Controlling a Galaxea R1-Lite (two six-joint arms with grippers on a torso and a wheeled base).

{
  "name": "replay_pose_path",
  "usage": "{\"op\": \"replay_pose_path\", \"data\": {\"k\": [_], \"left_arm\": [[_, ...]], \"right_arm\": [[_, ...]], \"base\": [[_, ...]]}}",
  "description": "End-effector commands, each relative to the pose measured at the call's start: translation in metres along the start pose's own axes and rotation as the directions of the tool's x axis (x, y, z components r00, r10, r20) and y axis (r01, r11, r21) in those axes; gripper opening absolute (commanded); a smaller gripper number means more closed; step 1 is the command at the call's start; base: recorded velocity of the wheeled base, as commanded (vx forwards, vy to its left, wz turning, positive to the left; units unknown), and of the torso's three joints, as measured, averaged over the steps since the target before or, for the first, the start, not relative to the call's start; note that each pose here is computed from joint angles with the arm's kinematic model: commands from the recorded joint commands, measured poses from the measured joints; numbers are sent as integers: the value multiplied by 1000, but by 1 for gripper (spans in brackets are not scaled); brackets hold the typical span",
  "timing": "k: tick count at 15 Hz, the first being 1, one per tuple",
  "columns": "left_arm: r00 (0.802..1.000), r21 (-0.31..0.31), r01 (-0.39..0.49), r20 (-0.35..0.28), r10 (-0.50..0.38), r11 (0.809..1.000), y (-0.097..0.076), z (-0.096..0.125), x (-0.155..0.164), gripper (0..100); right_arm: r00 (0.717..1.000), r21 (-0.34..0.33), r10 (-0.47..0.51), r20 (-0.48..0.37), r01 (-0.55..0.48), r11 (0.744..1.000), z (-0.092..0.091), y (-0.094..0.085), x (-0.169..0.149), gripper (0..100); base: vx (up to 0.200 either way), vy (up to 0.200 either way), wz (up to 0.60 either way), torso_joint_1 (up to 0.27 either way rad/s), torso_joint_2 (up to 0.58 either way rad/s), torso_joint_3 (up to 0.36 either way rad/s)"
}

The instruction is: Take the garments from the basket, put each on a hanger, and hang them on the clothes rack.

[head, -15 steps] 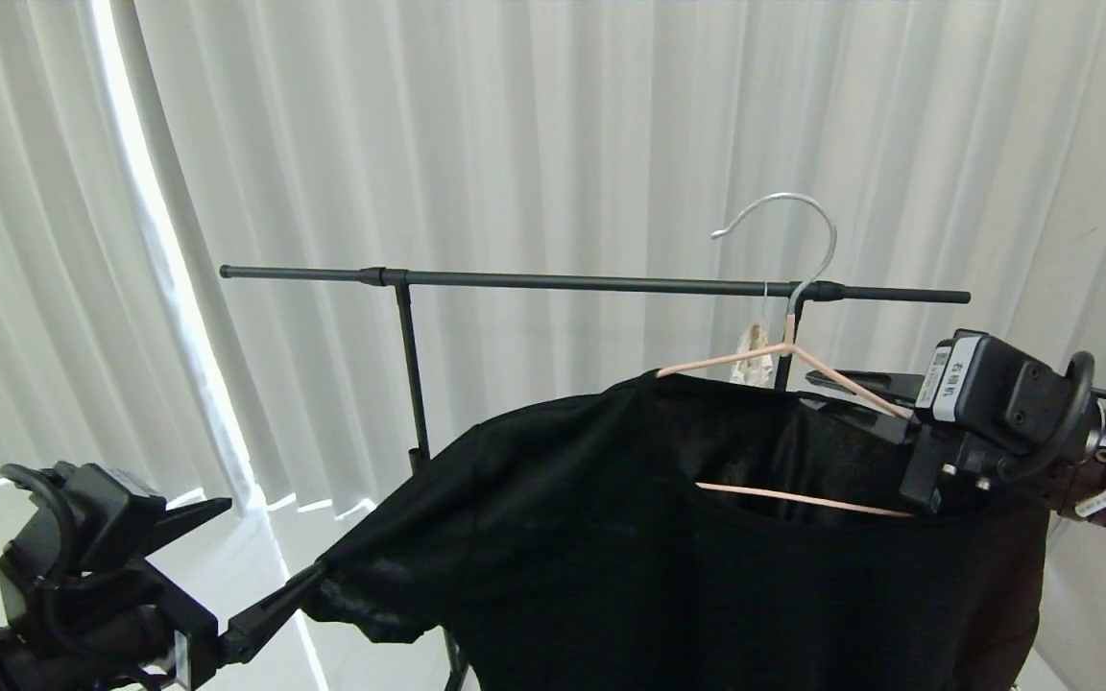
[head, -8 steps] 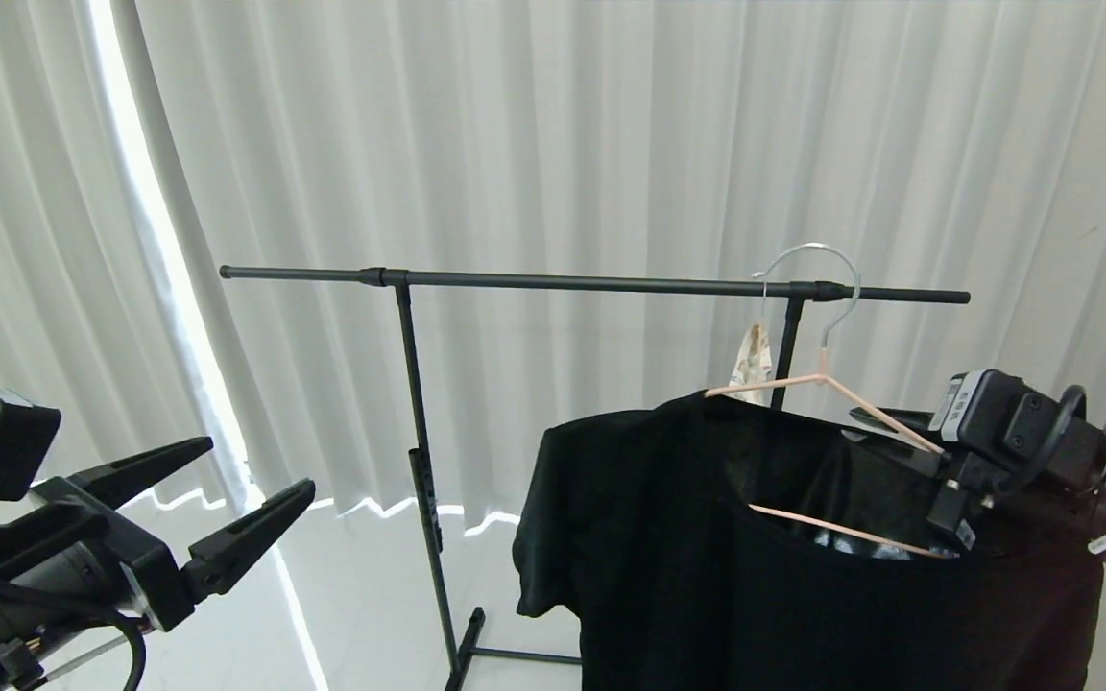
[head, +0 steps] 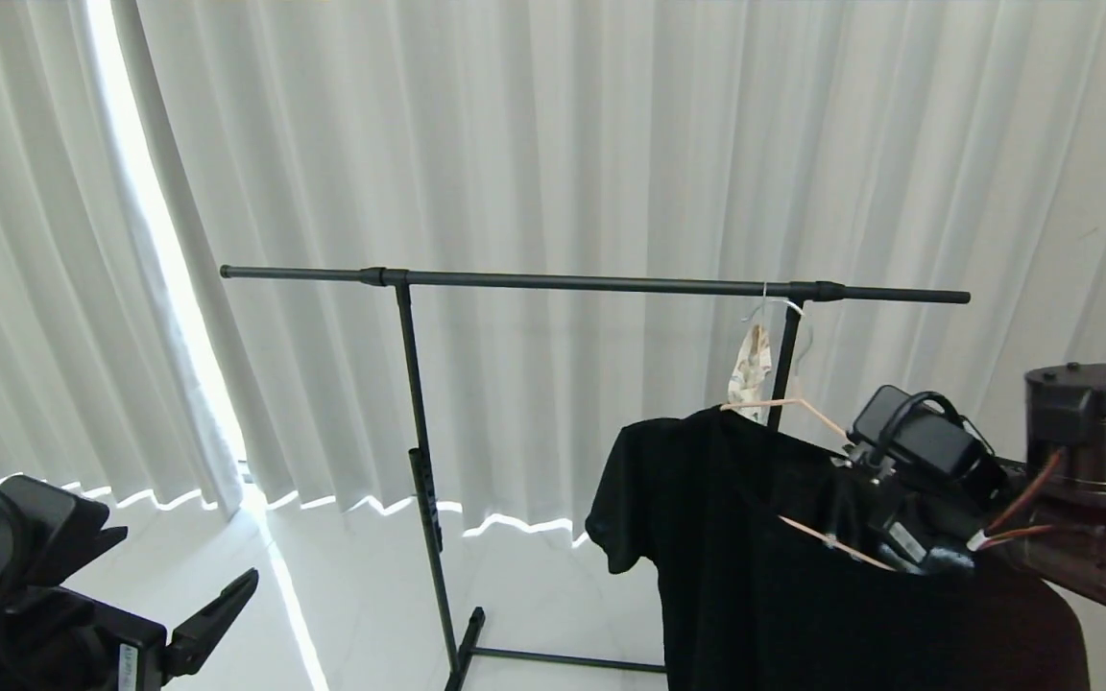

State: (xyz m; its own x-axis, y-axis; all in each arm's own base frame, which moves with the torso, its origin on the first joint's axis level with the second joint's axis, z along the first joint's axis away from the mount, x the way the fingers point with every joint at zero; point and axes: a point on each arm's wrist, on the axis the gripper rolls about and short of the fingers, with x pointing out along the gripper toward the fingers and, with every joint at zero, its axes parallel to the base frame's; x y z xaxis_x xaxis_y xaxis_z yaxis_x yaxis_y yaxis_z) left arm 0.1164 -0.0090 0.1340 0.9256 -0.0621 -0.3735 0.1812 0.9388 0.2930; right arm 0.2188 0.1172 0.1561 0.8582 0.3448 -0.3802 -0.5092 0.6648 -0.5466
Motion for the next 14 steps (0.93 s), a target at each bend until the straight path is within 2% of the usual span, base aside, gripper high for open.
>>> {"op": "replay_pose_path", "data": {"k": [1,2,3,5,9,14], "left_arm": [[1000,1,-30,-9,30,1000,0,-3,-3,100],[999,9,-31,-11,31,999,-1,-7,-5,100],[1000,17,-25,-10,25,1000,-2,-7,-5,100],[1000,27,-22,-6,22,999,-2,-7,-6,100],[1000,34,-7,17,6,999,-5,-10,-12,100],[999,50,27,31,-29,998,-9,-9,-13,100]], "right_arm": [[998,55,27,-54,-24,998,8,17,36,0],[998,100,41,-50,-36,994,18,28,50,0],[998,116,19,-62,-12,993,24,33,62,0],[994,118,-64,-92,75,990,30,31,75,0],[988,124,-121,-100,133,983,34,26,78,0],[987,148,-141,-72,151,977,43,21,79,0]], "base": [[0,0,0,0,0,0],[0,0,0,0,0,0],[0,0,0,0,0,0],[0,0,0,0,0,0],[200,0,0,4,4,4],[200,0,0,6,4,5]]}}
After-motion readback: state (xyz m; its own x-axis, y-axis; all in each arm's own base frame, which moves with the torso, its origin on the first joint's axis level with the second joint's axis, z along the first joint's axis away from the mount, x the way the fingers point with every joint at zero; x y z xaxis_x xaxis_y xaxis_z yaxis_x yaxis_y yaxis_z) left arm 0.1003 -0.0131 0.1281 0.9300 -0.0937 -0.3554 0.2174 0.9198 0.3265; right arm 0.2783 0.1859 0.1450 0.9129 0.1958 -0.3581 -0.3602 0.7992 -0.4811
